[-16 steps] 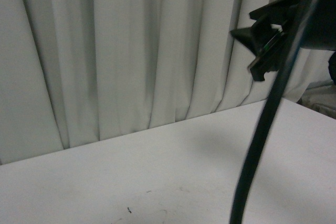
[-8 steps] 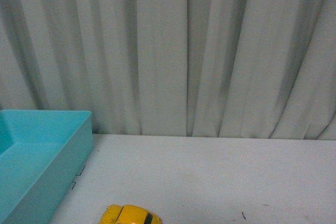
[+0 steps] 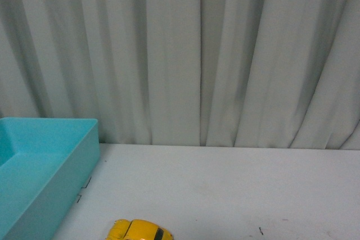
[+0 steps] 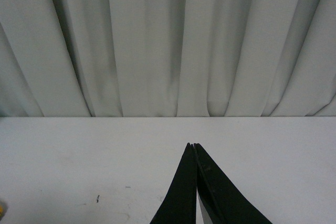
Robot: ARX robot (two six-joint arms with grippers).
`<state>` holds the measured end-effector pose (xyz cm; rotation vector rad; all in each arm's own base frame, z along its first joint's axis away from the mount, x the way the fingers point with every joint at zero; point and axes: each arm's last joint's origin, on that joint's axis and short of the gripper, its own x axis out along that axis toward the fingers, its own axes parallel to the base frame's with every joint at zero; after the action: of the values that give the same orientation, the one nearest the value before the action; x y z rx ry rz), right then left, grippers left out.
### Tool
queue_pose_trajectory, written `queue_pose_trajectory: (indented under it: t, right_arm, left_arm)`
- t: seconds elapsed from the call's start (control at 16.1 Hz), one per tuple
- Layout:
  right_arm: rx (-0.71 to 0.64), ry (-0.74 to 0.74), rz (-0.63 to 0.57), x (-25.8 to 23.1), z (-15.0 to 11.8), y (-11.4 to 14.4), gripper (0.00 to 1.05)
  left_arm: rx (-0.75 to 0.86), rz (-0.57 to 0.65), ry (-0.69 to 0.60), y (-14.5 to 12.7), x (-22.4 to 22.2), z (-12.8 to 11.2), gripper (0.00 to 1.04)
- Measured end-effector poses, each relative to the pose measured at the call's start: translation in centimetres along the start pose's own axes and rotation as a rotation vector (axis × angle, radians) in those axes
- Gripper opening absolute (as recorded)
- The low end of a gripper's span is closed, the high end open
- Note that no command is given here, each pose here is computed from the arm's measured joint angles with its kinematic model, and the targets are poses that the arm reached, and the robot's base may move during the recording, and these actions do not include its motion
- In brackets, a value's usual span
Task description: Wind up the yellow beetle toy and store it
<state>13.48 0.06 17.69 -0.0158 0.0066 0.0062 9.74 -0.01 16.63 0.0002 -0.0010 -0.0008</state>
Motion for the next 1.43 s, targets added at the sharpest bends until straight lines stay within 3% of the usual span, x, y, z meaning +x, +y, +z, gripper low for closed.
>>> queue_pose_trajectory:
  t: [0.93, 1.06, 1.12, 1.3, 1.43]
  right_arm:
    - [0.001, -0.018, 0.000, -2.6, -0.8, 0.0, 0.02]
    - [0.002, 0.037, 0.001, -3.4, -1.4, 0.0, 0.02]
    - [0.001, -0.027, -0.002, -3.8, -0.9, 0.0, 0.02]
    - [0.001, -0.012, -0.003, -3.8, -1.0, 0.0, 0.02]
    - [0.001, -0.011, -0.003, -3.8, -1.1, 0.0, 0.26]
  left_arm:
    - [0.000, 0.000, 0.000, 0.0, 0.0, 0.0, 0.98]
    - [0.000, 0.001, 0.000, 0.0, 0.0, 0.0, 0.98]
    - [0.000, 0.000, 0.000, 0.0, 0.0, 0.0, 0.98]
    - [0.000, 0.001, 0.000, 0.0, 0.0, 0.0, 0.98]
    - [0.000, 0.000, 0.000, 0.0, 0.0, 0.0, 0.98]
